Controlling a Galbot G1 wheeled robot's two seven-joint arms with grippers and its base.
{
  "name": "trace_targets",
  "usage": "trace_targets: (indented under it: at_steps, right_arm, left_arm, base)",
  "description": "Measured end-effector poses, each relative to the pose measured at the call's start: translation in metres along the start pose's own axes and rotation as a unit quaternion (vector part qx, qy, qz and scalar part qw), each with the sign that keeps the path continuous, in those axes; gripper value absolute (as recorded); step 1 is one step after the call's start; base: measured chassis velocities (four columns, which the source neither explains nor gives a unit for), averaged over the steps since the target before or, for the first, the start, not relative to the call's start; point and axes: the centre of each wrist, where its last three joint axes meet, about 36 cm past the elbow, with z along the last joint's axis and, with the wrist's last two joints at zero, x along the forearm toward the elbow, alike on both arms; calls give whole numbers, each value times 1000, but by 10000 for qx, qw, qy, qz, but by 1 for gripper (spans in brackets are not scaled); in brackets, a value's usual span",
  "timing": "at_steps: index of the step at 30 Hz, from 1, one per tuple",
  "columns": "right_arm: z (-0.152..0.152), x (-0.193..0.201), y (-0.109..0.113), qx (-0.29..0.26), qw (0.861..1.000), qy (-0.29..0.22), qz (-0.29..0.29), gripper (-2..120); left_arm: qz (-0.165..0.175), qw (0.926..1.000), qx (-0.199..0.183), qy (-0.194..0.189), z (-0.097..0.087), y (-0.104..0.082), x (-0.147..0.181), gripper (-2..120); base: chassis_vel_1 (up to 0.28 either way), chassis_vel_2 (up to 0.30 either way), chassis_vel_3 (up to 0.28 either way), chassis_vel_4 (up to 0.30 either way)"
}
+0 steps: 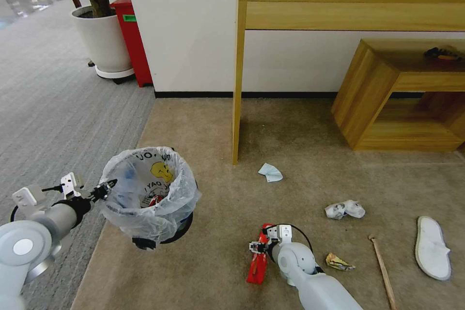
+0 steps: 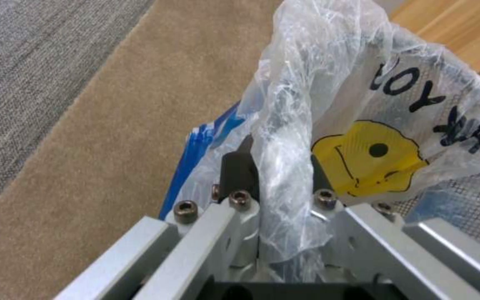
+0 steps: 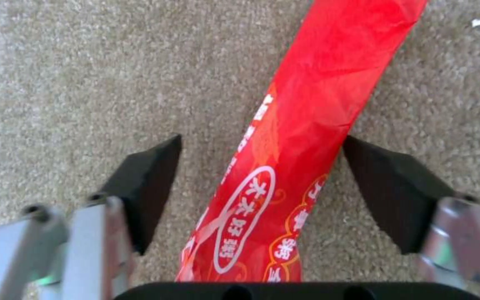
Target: Pick up the trash bin and place the garbage on the floor into it.
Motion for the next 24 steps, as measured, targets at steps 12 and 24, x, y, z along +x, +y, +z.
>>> trace_targets:
  at_steps: [12,24]
  right_arm:
    - [1,-3,-1,44,10000,-15,28,28]
    - [1,-1,-5,91,9999,-122,53,13]
  left_arm:
    - [-4,10000,-6,-9,0,0,2,3]
    - [15,10000,-23,-9,1,-2,3,3]
  base:
    - [0,0,0,0]
    - [0,0,0,0]
